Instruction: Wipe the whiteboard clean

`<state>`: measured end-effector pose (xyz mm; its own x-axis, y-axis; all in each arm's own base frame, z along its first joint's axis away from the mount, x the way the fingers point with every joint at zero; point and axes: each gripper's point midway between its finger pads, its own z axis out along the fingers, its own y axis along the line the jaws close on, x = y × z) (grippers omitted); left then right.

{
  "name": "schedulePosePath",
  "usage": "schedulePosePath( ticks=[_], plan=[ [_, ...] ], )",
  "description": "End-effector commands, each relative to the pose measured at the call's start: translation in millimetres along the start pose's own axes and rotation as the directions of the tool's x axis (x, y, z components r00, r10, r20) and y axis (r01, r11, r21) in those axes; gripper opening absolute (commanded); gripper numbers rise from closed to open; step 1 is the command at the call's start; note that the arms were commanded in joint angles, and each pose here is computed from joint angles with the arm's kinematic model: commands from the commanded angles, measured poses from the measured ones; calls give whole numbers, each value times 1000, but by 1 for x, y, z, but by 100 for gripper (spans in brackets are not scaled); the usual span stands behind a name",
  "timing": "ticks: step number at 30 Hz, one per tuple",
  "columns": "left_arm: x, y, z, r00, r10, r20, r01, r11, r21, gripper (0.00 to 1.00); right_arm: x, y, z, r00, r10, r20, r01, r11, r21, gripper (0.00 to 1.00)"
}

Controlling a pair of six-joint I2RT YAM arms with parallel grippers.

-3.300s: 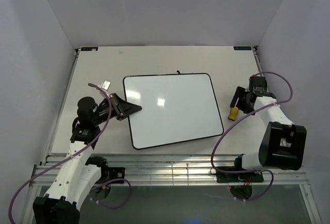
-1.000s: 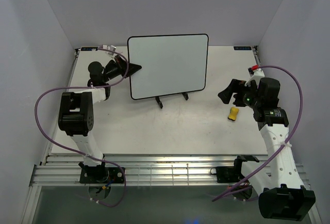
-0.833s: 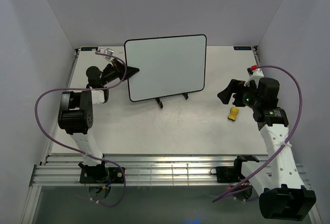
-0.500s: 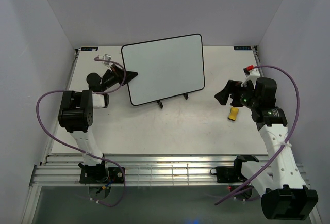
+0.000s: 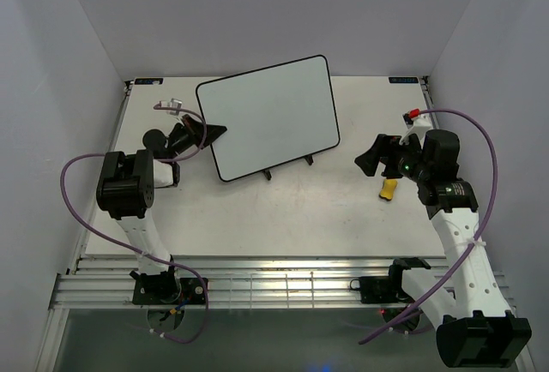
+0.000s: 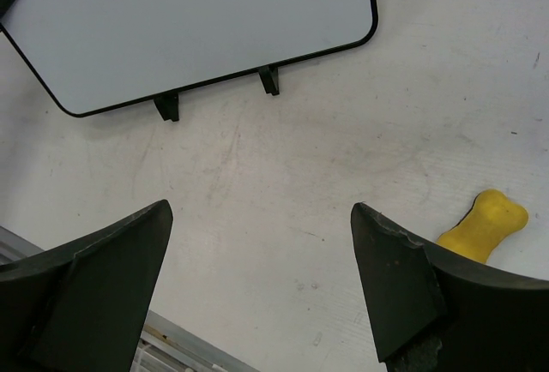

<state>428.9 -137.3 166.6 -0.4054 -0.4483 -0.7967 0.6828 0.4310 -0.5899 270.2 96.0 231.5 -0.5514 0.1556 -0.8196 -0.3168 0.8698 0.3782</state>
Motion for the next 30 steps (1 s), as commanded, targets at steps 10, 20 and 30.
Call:
schedulePosePath(
  ticks=[10,20,30],
  plan=[
    [7,35,-21,950,312,-3,-312,948,-66,26,-10,11,-1,999,-24,42,26,999,-46,90],
    [6,29,-23,944,330,10,-328,942,-67,43,-10,9,-3,998,-30,47,31,999,-26,90],
    [10,24,-17,942,334,-10,-334,941,-59,95,-10,7,-2,998,-30,50,31,999,-20,90]
  ],
)
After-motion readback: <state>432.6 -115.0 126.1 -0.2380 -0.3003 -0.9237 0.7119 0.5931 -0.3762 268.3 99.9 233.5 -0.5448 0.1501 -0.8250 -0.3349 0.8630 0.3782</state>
